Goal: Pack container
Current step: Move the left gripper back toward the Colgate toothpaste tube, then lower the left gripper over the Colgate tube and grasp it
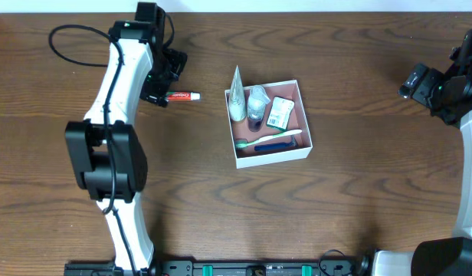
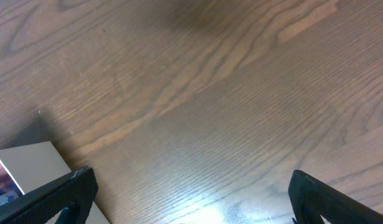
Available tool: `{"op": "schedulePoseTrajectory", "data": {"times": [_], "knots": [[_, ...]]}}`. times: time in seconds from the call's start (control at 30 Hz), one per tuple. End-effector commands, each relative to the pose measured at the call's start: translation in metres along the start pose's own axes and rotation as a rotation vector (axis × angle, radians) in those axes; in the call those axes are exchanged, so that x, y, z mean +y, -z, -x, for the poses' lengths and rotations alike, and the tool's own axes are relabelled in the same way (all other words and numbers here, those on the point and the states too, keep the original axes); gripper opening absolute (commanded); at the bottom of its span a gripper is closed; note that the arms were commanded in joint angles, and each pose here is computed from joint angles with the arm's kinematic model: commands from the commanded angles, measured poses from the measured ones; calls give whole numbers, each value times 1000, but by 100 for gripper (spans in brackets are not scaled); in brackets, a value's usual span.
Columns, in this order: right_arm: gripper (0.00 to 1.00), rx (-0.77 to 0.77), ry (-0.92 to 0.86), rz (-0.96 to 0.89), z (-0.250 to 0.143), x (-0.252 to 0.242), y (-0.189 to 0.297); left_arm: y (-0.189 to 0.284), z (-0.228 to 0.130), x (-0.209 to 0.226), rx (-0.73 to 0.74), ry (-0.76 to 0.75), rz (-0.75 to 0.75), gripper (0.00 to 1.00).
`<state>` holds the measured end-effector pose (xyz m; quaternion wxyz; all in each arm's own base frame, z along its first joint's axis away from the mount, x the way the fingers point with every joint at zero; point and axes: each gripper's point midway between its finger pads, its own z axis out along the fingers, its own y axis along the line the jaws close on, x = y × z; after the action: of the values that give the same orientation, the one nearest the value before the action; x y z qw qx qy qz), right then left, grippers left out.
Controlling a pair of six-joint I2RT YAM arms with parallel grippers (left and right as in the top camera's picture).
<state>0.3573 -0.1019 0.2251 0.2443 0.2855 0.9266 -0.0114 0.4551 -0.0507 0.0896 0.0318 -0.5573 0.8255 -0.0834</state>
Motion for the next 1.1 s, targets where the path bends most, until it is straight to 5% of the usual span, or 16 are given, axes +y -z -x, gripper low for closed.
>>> {"op": "schedulePoseTrajectory", "data": {"times": [0.0, 0.37, 0.67, 1.07], "knots": [[99, 0, 6, -7, 1, -3, -1, -29, 0, 6, 22, 37, 60, 94], [99, 0, 6, -7, 1, -3, -1, -79, 0, 18, 50, 44, 148, 91], [99, 0, 6, -7, 1, -3, -1, -83, 9, 14, 8, 7, 135, 91], [99, 0, 6, -7, 1, -3, -1, -72, -5, 60, 81, -96, 325, 91]]}}
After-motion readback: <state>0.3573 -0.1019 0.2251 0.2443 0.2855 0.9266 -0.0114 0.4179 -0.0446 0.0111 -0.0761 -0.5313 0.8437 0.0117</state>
